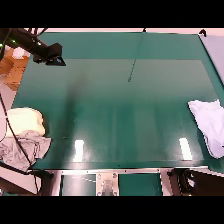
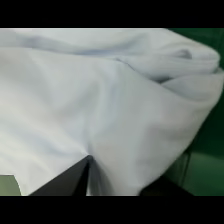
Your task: Fold the shirts.
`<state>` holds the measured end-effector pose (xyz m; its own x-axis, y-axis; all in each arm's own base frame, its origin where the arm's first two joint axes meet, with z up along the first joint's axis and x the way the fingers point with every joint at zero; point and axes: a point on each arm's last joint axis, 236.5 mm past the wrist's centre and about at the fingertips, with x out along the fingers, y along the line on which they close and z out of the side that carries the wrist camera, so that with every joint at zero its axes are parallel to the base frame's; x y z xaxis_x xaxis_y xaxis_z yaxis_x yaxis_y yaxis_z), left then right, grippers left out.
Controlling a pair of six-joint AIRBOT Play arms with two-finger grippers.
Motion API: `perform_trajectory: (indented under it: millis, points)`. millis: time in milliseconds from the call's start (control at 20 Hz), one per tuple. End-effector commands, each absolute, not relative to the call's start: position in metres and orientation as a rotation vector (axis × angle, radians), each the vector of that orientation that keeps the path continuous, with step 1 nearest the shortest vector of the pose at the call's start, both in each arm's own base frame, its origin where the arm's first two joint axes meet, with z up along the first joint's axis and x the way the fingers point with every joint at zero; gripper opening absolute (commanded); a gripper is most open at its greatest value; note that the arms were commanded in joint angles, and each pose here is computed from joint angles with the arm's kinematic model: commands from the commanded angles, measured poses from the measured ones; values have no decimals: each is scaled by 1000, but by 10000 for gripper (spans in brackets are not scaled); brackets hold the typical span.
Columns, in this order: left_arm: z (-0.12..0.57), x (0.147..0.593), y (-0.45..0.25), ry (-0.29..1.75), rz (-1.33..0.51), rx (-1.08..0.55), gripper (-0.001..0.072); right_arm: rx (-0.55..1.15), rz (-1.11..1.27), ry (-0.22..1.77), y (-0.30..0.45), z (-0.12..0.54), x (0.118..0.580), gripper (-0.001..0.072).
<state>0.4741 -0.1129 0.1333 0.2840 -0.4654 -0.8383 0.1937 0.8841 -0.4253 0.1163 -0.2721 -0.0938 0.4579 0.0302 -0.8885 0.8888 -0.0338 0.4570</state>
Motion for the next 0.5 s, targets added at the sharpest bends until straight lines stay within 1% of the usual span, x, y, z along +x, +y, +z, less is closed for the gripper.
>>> perform_trajectory:
  millis: [0, 100, 200, 300, 350, 400, 450]
  points:
    - [135, 473, -115, 1201, -472, -250, 23, 1445, -812, 941, -267, -71, 110, 383]
    - [137, 473, -118, 1192, -490, -248, 23, 1459, -853, 989, -279, -35, 99, 383]
    - [139, 477, -121, 1169, -507, -244, 23, 1465, -878, 951, -293, 6, 106, 382]
    - [144, 482, -124, 1140, -518, -256, 23, 1362, -795, 847, -307, 49, 152, 366]
    - [145, 482, -127, 1136, -527, -263, 23, 1291, -711, 782, -307, 73, 188, 232]
    - [147, 481, -129, 1135, -537, -272, 22, 1209, -596, 744, -296, 94, 226, 120]
    - [148, 479, -133, 1140, -553, -280, 22, 1136, -470, 738, -273, 110, 265, 91]
